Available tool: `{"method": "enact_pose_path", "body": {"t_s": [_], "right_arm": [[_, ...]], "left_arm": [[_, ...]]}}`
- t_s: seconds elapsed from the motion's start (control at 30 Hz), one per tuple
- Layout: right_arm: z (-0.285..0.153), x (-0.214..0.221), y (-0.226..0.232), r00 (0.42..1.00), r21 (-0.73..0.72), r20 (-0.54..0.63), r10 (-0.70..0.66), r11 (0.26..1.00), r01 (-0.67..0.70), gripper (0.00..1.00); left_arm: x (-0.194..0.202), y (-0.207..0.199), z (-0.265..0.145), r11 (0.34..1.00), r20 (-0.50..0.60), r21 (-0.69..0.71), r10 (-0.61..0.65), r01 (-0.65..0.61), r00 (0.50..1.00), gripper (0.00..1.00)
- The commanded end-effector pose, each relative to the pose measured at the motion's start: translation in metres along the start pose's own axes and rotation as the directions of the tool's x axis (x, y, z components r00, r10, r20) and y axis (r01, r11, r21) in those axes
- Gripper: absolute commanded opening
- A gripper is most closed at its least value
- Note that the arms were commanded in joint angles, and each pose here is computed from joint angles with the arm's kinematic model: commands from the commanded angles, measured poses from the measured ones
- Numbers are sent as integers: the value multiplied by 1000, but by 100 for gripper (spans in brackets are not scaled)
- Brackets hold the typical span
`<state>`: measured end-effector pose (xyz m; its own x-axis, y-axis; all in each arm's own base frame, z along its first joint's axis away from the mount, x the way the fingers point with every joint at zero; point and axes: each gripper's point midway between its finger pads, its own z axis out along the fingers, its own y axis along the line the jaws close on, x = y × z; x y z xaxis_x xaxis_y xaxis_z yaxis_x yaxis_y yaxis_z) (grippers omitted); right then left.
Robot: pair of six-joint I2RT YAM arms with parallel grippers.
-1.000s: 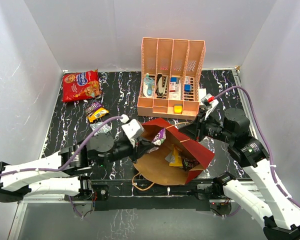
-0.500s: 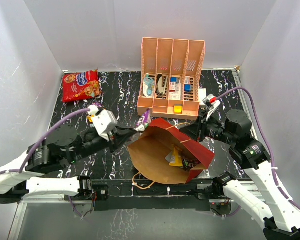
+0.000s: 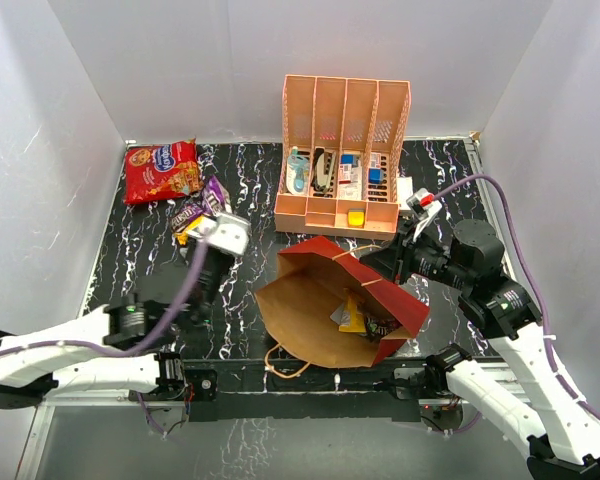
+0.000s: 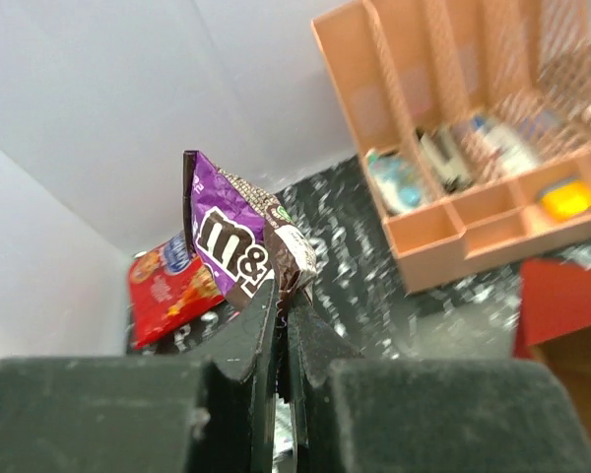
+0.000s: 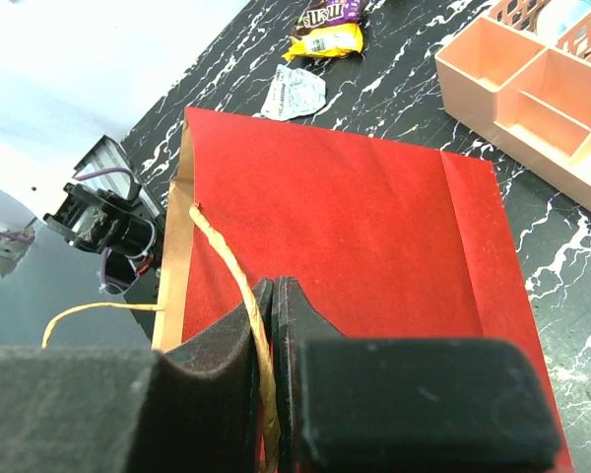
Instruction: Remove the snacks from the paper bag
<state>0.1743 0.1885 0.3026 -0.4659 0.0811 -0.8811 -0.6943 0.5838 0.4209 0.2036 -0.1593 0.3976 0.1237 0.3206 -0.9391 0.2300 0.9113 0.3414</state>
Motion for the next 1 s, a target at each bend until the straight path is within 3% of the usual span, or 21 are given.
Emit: {"method": "enact_pose_path", "body": {"t_s": [0.0, 0.13, 0.3, 0.6, 0.8, 0.97], "right_arm": [[0, -6, -1, 999, 5, 39, -31, 1000, 31, 8], [1, -5, 0, 999, -1, 34, -28, 1000, 28, 8], [0, -5, 0, 999, -1, 34, -28, 1000, 28, 8], [-3, -8, 3, 999, -2, 45, -27, 1000, 27, 8], [-4, -8, 2, 998, 4, 47, -33, 999, 33, 8], [-4, -9, 0, 998, 14, 52, -32, 999, 31, 7]], "left_arm": [[39, 18, 0, 982, -82, -185, 33, -48, 996, 0], [91, 18, 6, 977, -191, -210, 3, -44, 982, 0], [148, 19, 14, 964, -366, -267, -83, -19, 927, 0], [247, 15, 10, 916, -647, -400, -281, -1, 709, 0], [296, 5, 1, 900, -757, -434, -349, -26, 553, 0], [317, -7, 2, 904, -793, -427, -368, -11, 485, 0]]}}
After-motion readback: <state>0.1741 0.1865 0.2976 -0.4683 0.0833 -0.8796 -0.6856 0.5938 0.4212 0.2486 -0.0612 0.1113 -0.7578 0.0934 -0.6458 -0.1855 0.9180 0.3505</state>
